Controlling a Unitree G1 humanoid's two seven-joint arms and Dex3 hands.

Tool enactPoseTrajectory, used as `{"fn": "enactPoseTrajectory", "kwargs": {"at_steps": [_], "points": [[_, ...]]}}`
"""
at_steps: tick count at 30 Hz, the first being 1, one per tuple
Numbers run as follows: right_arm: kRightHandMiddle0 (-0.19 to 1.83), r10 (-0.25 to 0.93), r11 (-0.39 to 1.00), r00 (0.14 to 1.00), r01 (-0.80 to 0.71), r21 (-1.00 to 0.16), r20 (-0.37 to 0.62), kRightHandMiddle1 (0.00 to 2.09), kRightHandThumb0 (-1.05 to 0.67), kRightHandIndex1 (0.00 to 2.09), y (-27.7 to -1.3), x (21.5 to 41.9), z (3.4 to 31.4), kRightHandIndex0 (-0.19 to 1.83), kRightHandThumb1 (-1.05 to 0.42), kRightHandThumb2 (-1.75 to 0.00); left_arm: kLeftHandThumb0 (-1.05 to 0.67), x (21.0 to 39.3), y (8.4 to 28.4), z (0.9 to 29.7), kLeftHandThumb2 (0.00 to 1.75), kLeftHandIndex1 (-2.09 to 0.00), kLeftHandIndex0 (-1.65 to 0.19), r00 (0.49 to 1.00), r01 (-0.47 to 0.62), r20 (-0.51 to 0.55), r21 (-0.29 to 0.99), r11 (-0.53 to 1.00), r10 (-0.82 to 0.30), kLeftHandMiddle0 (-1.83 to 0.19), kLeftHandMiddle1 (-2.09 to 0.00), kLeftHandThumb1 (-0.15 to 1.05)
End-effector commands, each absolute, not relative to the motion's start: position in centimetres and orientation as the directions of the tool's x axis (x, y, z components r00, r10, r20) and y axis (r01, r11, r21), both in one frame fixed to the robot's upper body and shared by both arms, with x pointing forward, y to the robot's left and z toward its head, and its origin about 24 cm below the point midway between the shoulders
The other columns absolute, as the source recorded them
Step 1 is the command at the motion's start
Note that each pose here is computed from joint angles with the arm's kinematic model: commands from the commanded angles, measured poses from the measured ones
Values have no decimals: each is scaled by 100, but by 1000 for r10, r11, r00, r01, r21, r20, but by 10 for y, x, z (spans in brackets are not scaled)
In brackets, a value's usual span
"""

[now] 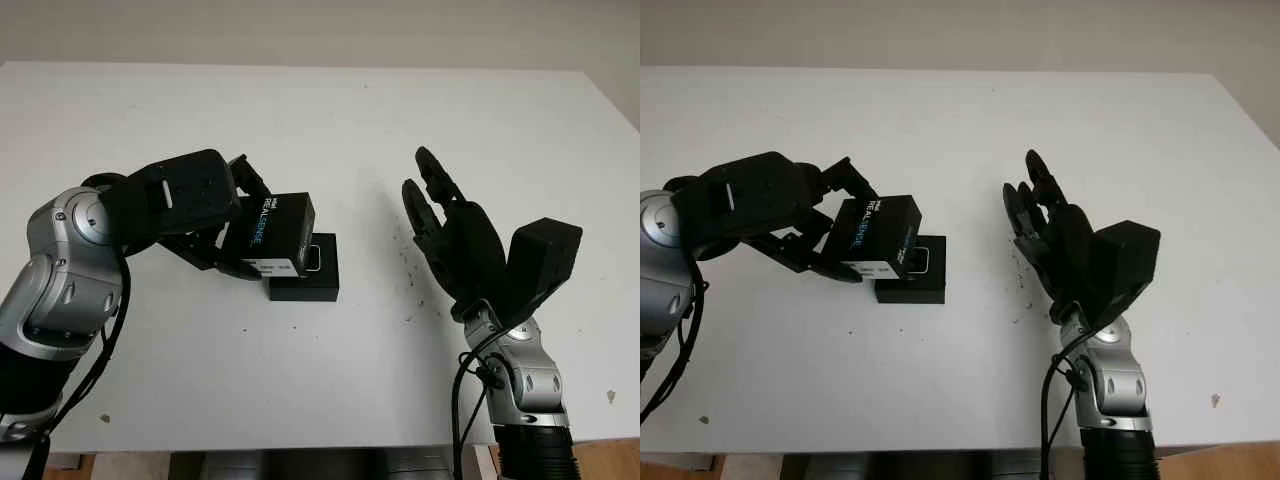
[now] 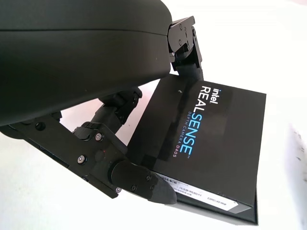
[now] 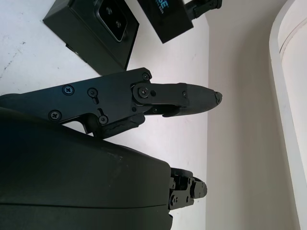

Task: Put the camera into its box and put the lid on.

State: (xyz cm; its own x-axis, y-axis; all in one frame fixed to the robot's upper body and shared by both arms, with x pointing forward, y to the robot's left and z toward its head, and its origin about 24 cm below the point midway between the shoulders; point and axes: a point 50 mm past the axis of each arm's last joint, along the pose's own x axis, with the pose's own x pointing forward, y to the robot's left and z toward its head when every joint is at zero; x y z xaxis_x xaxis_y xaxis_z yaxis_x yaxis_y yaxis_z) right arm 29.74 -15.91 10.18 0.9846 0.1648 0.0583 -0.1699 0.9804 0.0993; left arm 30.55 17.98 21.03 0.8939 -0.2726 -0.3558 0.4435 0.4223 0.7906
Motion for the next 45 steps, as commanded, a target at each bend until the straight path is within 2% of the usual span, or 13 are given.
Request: {"fn": "enactPoseTrajectory", "kwargs": {"at_steps": [1,5,10,12,15,18,19,22,36,38,42,45], "points": [[2,170,980,982,-178,92,81,7,-59,5,-158,299,105,-1,-105,-38,-29,307,177,214,39,-209,-34,905,418,-335,818,395,-262,-64,-209,105],[2,170,979,982,-177,100,76,6,-59,5,-157,299,104,-1,-105,-38,-29,309,176,210,41,-207,-18,910,408,-330,825,391,-253,-48,-209,105],[1,174,976,982,-183,115,78,6,-58,5,-155,298,104,-2,-105,-38,-27,310,173,206,43,-209,-44,909,410,-333,825,389,-250,-74,-209,105],[1,173,977,982,-181,115,82,6,-58,5,-154,298,104,-2,-105,-38,-27,311,172,204,43,-209,-44,908,412,-333,821,396,-255,-78,-209,105],[2,167,977,982,-176,116,85,6,-58,5,-153,298,103,-1,-105,-38,-27,311,170,201,44,-209,-40,902,427,-347,807,407,-258,-67,-209,105],[3,164,977,983,-174,127,85,6,-58,6,-152,298,102,-1,-105,-37,-27,311,168,200,43,-209,-32,893,446,-367,799,404,-260,-45,-209,105],[3,164,976,983,-174,130,86,6,-59,6,-151,298,102,0,-105,-37,-27,311,168,200,42,-208,-24,891,451,-374,796,403,-258,-36,-208,105],[3,165,975,983,-175,136,86,6,-59,6,-150,298,102,0,-105,-37,-27,310,164,201,40,-204,-16,881,469,-392,790,395,-263,-29,-206,105],[4,154,975,984,-165,147,85,6,-58,6,-148,297,98,1,-105,-36,-29,309,155,194,42,-209,-32,823,566,-512,698,440,-246,-51,-209,105],[4,154,974,984,-166,155,87,6,-58,6,-148,297,97,0,-105,-36,-29,309,153,193,41,-209,-34,818,573,-516,691,441,-253,-53,-209,105],[4,155,973,984,-168,160,89,6,-57,6,-147,297,96,1,-105,-36,-30,310,150,189,41,-209,-26,816,577,-512,690,438,-269,-47,-209,105],[4,153,973,984,-166,162,87,6,-58,6,-147,297,95,1,-105,-36,-30,310,145,188,43,-209,-33,815,579,-508,695,427,-278,-53,-209,105]]}}
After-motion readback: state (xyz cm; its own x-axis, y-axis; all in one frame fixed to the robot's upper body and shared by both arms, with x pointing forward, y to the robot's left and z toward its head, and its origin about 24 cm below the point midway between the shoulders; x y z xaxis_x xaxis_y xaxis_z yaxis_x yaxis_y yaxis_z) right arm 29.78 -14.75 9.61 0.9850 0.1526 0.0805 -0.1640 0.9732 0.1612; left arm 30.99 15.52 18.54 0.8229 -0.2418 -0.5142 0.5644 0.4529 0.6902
